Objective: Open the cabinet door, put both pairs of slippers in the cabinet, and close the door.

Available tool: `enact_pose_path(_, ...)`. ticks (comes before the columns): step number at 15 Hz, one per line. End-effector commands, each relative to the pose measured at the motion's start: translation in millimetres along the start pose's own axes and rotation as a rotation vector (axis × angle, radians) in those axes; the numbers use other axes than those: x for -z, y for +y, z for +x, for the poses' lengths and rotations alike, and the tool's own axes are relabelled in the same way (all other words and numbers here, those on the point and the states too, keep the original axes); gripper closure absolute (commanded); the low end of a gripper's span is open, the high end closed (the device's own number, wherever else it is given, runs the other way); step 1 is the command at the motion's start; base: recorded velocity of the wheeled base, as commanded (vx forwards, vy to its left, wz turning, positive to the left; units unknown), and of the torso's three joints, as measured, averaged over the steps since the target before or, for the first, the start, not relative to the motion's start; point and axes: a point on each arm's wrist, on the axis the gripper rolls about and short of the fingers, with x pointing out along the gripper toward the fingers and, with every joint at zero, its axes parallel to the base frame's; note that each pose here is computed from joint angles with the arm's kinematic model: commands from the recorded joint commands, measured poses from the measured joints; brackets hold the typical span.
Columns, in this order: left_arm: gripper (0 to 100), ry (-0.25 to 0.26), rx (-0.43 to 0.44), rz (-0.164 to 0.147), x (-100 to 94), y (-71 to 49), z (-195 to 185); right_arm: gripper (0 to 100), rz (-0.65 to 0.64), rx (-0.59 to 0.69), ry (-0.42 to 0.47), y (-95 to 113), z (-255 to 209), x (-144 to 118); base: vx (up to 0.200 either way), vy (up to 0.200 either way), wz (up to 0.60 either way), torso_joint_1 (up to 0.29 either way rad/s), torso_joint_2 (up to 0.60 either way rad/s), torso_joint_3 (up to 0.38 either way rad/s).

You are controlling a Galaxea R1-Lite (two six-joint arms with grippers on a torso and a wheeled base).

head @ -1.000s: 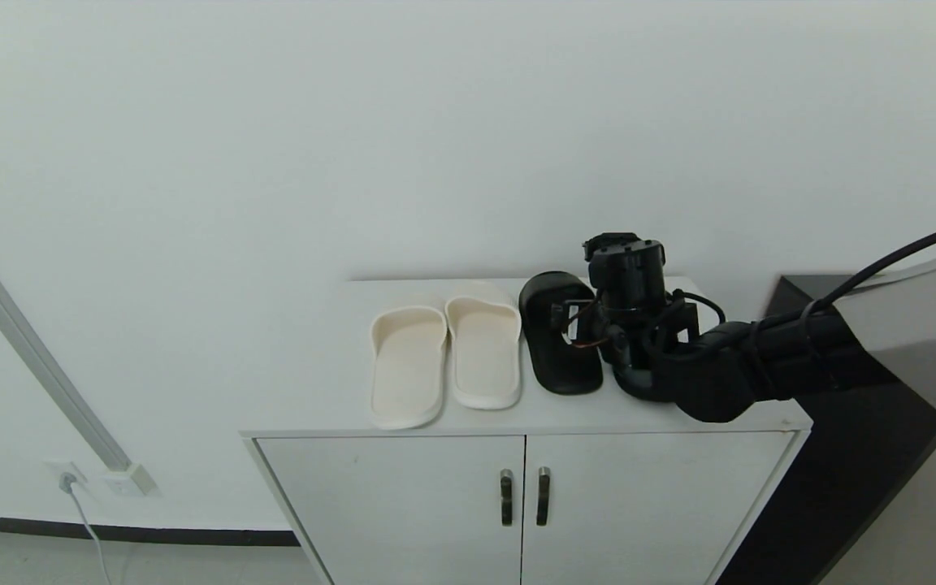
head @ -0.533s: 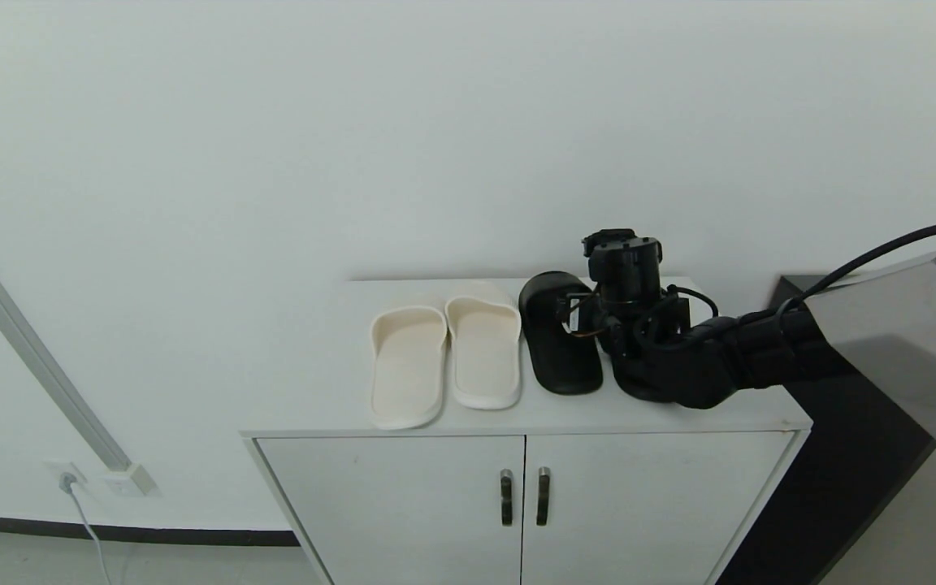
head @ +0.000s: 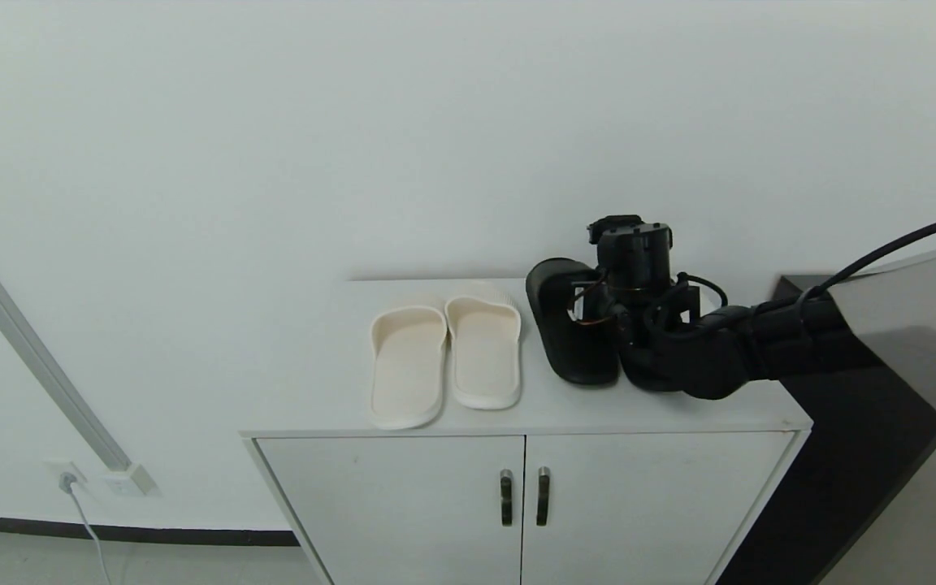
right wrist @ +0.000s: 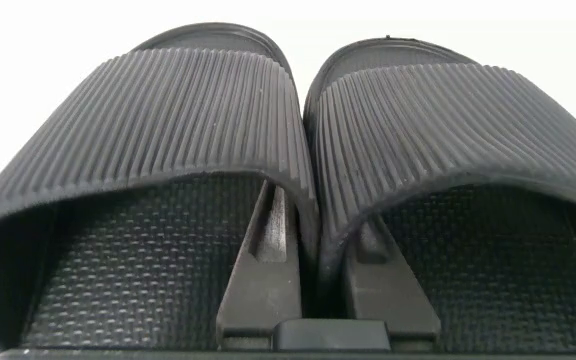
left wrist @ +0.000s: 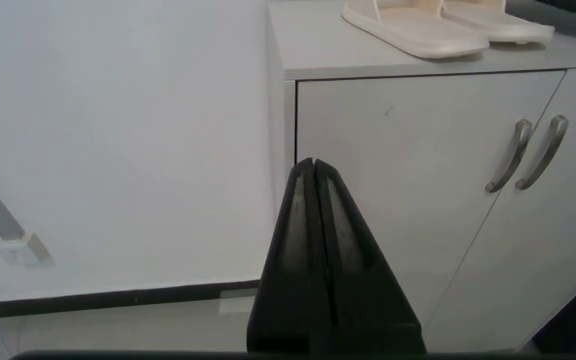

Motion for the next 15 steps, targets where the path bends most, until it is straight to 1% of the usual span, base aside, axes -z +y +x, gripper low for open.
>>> enact_pose_path(1, 100, 0.001, 0.0, 0.0, 0.0, 0.0, 0, 100, -0.001, -0.038, -0.037, -4, -34, -25, 0.0, 0.0, 0.0, 0.0, 0.0, 0.0)
enact_pose_path(2, 100, 0.001, 0.0, 0.0, 0.0, 0.0, 0, 100, -0.013, -0.089, -0.025, -5, -59, -27, 0.0, 0.0, 0.0, 0.0, 0.0, 0.0)
enact_pose_path(3, 100, 0.001, 0.0, 0.0, 0.0, 0.0, 0, 100, -0.022, -0.13, -0.014, -6, -71, -24, 0.0, 0.0, 0.0, 0.0, 0.0, 0.0)
enact_pose_path(4, 100, 0.001, 0.0, 0.0, 0.0, 0.0, 0, 100, -0.042, -0.219, 0.02, -10, -96, -18, 0.0, 0.0, 0.0, 0.0, 0.0, 0.0)
enact_pose_path(6, 100, 0.001, 0.0, 0.0, 0.0, 0.0, 0, 100, -0.06, -0.361, 0.057, -25, -132, -12, 0.0, 0.0, 0.0, 0.0, 0.0, 0.0)
enact_pose_path(7, 100, 0.001, 0.0, 0.0, 0.0, 0.0, 0, 100, -0.063, -0.428, 0.071, -35, -148, -11, 0.0, 0.0, 0.0, 0.0, 0.0, 0.0)
enact_pose_path(9, 100, 0.001, -0.002, 0.0, 0.0, 0.0, 0, 100, -0.067, -0.563, 0.093, -55, -175, -8, 0.0, 0.0, 0.0, 0.0, 0.0, 0.0)
enact_pose_path(10, 100, 0.001, -0.002, 0.0, 0.0, 0.0, 0, 100, -0.069, -0.625, 0.101, -60, -187, -6, 0.0, 0.0, 0.0, 0.0, 0.0, 0.0)
enact_pose_path(11, 100, 0.001, -0.002, 0.0, 0.0, 0.0, 0, 100, -0.072, -0.659, 0.109, -64, -196, -2, 0.0, 0.0, 0.0, 0.0, 0.0, 0.0)
enact_pose_path(12, 100, 0.001, -0.002, 0.0, 0.0, 0.0, 0, 100, -0.077, -0.667, 0.118, -66, -197, 1, 0.0, 0.0, 0.0, 0.0, 0.0, 0.0)
enact_pose_path(15, 100, 0.001, -0.002, 0.0, 0.0, 0.0, 0, 100, -0.145, -0.686, 0.15, -69, -201, 17, 0.0, 0.0, 0.0, 0.0, 0.0, 0.0)
